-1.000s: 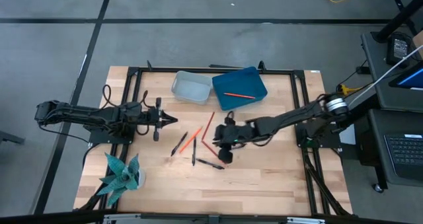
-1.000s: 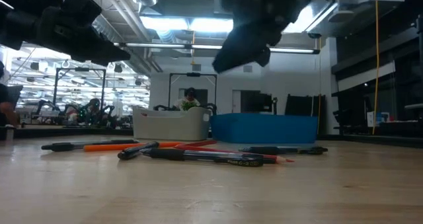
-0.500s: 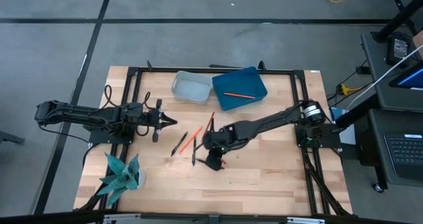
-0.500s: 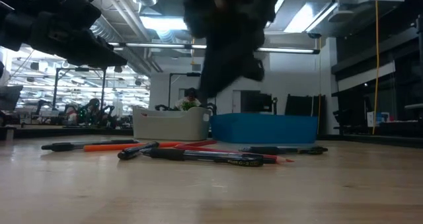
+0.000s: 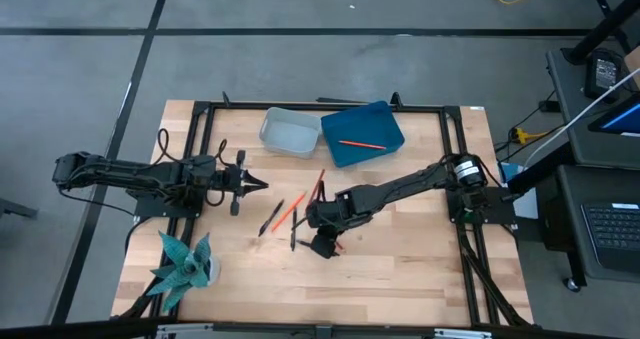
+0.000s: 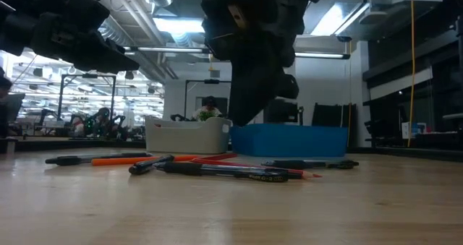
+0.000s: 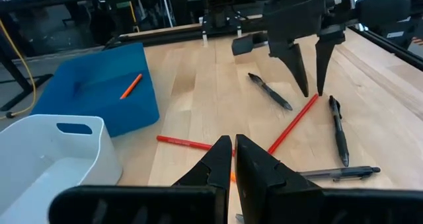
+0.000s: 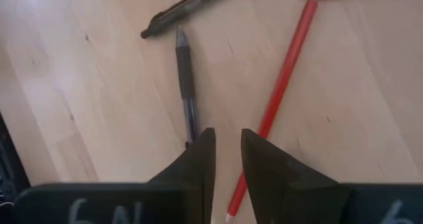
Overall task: Sort pens & pencils
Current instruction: Put the red pencil into the blue bin
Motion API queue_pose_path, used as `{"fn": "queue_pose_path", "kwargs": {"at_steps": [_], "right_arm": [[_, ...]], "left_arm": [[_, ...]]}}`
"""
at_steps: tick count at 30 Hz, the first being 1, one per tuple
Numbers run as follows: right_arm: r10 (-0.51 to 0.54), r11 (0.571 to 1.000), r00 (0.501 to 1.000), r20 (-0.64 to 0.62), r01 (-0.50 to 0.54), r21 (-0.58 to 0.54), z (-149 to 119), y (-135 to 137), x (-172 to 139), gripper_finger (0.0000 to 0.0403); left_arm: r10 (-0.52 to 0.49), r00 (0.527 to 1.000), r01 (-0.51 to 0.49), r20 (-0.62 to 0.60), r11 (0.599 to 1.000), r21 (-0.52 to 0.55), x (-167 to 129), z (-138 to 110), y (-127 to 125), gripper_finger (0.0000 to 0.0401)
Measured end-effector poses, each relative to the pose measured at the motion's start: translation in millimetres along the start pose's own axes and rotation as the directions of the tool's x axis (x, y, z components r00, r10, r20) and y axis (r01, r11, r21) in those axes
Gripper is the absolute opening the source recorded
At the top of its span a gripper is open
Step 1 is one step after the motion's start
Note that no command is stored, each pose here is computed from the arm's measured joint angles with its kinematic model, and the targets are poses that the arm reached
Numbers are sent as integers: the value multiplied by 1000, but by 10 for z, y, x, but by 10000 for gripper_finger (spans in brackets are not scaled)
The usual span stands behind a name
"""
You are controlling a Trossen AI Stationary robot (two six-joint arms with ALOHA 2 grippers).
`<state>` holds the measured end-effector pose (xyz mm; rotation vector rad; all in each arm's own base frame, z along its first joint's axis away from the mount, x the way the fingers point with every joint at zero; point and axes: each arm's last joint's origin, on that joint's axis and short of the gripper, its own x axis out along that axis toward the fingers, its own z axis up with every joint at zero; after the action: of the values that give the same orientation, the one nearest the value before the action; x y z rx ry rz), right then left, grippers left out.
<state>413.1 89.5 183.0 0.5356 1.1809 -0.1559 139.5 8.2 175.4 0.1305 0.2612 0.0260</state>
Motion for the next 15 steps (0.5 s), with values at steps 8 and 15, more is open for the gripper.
{"fn": "queue_pose_path", "kwargs": {"at_steps": [8, 15], "right_arm": [[-12, 1000, 1000, -20, 12, -28, 37, -83, -7, 77], [-46, 998, 999, -3, 46, -53, 59, -122, -11, 147]], "left_arm": [[0, 1000, 0, 1, 1000, 0, 0, 1, 0, 14], [0, 1000, 0, 0, 1000, 0, 0, 0, 0, 14]]}}
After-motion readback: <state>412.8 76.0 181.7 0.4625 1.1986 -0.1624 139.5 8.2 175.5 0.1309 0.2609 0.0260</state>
